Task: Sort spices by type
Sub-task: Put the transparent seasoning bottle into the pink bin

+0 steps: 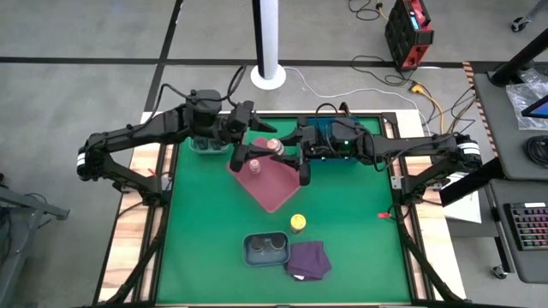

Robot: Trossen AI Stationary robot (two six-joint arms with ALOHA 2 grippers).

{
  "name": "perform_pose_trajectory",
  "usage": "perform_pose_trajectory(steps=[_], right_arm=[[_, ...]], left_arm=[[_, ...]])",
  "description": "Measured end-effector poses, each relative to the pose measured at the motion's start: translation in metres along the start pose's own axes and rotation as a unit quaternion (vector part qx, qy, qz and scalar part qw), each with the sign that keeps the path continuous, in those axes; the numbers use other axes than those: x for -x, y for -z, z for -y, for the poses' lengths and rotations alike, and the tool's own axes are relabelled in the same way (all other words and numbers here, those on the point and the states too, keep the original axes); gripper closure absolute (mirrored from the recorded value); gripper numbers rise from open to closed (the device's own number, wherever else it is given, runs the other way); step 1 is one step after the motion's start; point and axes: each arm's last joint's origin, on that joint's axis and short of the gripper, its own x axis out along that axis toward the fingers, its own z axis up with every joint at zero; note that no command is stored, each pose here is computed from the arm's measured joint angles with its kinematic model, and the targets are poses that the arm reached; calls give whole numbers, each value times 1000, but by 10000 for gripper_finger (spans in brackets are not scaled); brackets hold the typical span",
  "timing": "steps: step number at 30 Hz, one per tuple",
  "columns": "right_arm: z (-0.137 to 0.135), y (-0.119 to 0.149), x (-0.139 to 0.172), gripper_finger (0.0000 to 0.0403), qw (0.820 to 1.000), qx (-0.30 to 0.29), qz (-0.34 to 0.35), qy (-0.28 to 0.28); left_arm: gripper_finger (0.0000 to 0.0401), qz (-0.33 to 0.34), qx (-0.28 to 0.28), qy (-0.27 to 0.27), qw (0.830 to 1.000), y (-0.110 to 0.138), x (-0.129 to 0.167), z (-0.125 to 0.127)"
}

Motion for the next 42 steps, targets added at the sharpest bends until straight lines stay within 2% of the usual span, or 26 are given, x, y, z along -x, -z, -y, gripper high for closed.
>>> perform_pose_trajectory(steps=[5, 11, 28, 31, 36, 42], right_arm=[[0, 0, 0, 221, 1000, 0, 0, 0], [0, 0, 0, 221, 1000, -2, 1, 0], [-1, 0, 0, 221, 1000, -16, -3, 5], [-1, 0, 0, 212, 1000, -23, -2, 6], [-1, 0, 0, 155, 999, -28, -1, 26], [0, 3, 0, 156, 998, -49, -16, 37]], left_arm=[[96, -12, 2, 6, 1000, 5, -10, 0], [117, -6, -6, 17, 1000, 5, -16, 3], [243, -13, -1, 2, 1000, 7, -17, 4], [243, -12, 4, 2, 1000, 7, -17, 4], [243, -12, 15, -6, 1000, 7, -18, 3], [243, -15, 19, -51, 998, 8, -17, 1]])
